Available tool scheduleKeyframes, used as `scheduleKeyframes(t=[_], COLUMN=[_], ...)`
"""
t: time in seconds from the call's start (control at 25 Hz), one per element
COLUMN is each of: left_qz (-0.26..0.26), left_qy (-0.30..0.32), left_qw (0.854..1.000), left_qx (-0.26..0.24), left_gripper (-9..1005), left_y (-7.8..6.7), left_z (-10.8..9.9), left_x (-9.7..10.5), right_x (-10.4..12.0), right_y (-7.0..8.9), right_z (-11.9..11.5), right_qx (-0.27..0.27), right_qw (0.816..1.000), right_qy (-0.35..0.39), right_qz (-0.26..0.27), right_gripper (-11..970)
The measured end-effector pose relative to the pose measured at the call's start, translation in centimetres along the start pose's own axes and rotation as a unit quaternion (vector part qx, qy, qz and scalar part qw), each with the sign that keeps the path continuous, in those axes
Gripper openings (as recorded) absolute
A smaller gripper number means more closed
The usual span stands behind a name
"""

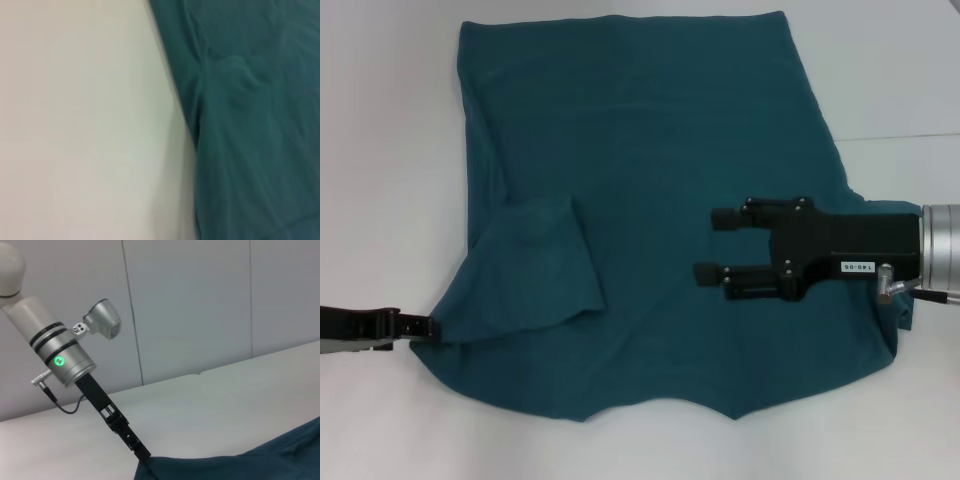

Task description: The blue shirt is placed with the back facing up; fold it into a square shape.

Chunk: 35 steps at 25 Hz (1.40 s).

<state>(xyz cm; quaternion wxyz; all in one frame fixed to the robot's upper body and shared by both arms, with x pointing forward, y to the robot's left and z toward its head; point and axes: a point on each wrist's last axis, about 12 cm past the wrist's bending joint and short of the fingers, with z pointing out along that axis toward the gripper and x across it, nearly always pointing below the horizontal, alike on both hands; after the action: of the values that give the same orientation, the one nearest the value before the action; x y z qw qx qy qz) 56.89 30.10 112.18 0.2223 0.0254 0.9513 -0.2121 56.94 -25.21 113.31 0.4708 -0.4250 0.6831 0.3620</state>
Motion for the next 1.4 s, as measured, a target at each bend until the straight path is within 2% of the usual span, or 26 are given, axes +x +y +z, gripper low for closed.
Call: scheduleKeyframes(t=[0.28,0.48,0.72,1.16,1.4], left_qz=[-0.005,0.008,0.029,0.026,0.021], left_qy=[0.006,0.014,0.017,0.016,0.013], left_qw=[1.000,1.000,0.999,0.999,0.999], left_qx=[-0.003,0.007,0.026,0.034,0.041], left_gripper=[792,823,760,516,234], left_y=[0.5,0.1,-0.5,-0.5,-0.4], left_z=[0.8,1.3,1.8,1.9,1.9], left_x=[0.3,0.2,0.3,0.4,0.5], right_x=[-0.1,-0.2,-0.3,-0.2,-0.1], right_y=[0.0,0.1,0.2,0.3,0.4], right_z=[0.2,0.2,0.2,0.2,0.1], right_qx=[-0.003,-0.005,-0.012,-0.015,-0.014], right_qw=[1.000,1.000,1.000,1.000,1.000], right_qy=[0.000,-0.001,-0.003,-0.004,-0.004], right_qz=[-0.002,0.001,0.002,0.004,0.006], right_gripper=[830,830,828,826,825])
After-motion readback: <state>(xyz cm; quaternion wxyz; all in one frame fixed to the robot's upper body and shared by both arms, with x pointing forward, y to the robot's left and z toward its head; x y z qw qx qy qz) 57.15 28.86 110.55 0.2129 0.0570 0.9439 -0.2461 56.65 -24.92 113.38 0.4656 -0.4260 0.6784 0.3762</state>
